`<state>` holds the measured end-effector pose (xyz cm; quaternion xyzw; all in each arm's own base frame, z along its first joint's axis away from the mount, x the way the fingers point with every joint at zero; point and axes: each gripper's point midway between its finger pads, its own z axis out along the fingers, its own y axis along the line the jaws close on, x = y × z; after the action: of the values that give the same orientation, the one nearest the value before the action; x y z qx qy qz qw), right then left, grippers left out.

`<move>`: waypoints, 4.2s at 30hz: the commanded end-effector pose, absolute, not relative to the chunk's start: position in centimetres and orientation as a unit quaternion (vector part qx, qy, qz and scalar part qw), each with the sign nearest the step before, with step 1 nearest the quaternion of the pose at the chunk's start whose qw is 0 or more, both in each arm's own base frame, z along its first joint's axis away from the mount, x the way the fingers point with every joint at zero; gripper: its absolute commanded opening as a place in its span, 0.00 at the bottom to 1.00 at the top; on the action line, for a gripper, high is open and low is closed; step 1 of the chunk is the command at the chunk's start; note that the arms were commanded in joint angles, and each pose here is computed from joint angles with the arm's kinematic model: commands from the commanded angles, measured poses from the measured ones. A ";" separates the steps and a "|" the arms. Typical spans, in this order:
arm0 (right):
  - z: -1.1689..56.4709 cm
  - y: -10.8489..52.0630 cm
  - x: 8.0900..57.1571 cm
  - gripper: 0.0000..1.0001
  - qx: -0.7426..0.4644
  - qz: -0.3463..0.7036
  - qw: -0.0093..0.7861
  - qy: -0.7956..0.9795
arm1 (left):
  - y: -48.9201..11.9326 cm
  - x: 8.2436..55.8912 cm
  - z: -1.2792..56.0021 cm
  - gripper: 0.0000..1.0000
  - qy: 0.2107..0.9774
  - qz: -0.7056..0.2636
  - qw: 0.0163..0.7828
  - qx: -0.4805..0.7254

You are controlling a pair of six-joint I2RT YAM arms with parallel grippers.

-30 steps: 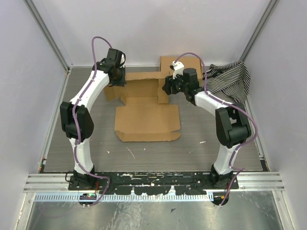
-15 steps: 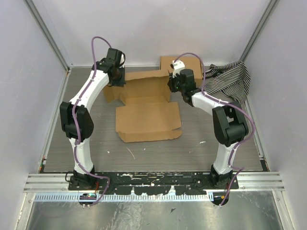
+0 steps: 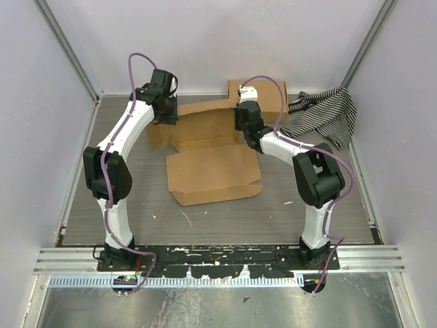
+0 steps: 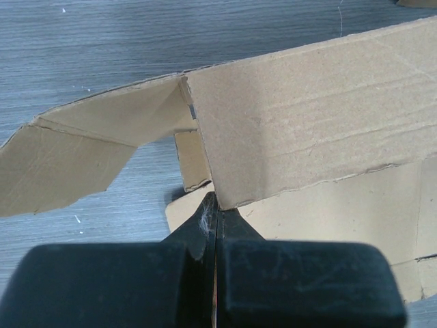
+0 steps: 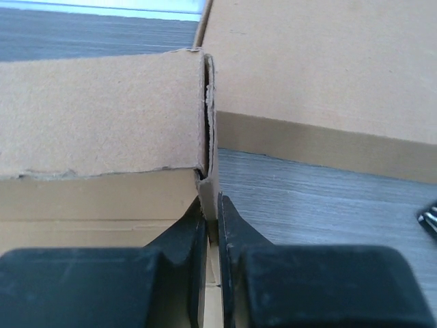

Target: Fold the paper box

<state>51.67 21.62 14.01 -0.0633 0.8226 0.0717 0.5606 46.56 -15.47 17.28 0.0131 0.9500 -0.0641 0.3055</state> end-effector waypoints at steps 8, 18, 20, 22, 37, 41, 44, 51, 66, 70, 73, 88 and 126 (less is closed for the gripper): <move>10.6 16.9 48.0 0.01 0.038 -0.096 0.508 0.855 | -14.5 44.4 19.2 0.00 0.949 -0.055 0.309 -0.005; 12.1 18.6 46.2 0.01 -0.026 -0.017 0.505 0.863 | -11.7 44.3 25.1 0.50 0.921 -0.052 0.384 -0.022; 12.3 18.5 45.6 0.01 -0.038 -0.009 0.503 0.863 | -9.9 44.6 26.4 0.51 0.913 -0.054 0.401 -0.044; 12.7 18.3 45.0 0.01 -0.052 0.000 0.501 0.864 | -7.7 45.1 27.2 0.53 0.906 -0.055 0.415 -0.069; 16.1 15.1 42.6 0.02 -0.097 0.098 0.464 0.875 | -4.3 46.4 17.4 0.43 0.898 -0.167 0.393 -0.102; 16.2 14.8 42.7 0.02 -0.091 0.109 0.460 0.877 | -7.2 45.6 16.5 0.43 0.879 -0.237 0.407 -0.075; 16.2 15.3 42.7 0.02 -0.093 0.123 0.457 0.876 | -8.7 45.2 16.2 0.43 0.875 -0.244 0.416 -0.048; 15.3 16.0 42.8 0.02 -0.093 0.137 0.441 0.882 | -12.7 44.2 16.4 0.43 0.863 -0.281 0.419 0.007; 14.9 17.2 43.9 0.02 -0.081 0.163 0.427 0.886 | -14.7 37.0 16.5 0.44 0.864 -0.292 0.408 0.042; 15.1 17.5 43.8 0.03 -0.084 0.172 0.425 0.885 | -15.4 36.7 17.0 0.44 0.858 -0.303 0.411 0.048; 15.3 17.8 43.5 0.03 -0.088 0.182 0.426 0.882 | -15.5 36.9 17.0 0.44 0.858 -0.299 0.415 0.049; 15.6 17.6 42.5 0.03 -0.082 0.186 0.426 0.882 | -16.7 33.7 22.1 0.44 0.828 -0.316 0.458 0.066; 17.7 19.7 41.3 0.05 -0.093 0.236 0.422 0.870 | -17.9 33.9 18.9 0.50 0.842 -0.262 0.461 0.104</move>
<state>41.16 18.48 13.38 -0.0885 0.8961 0.2010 0.3858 33.49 -18.55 20.52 0.1021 0.8345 -0.2863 0.4596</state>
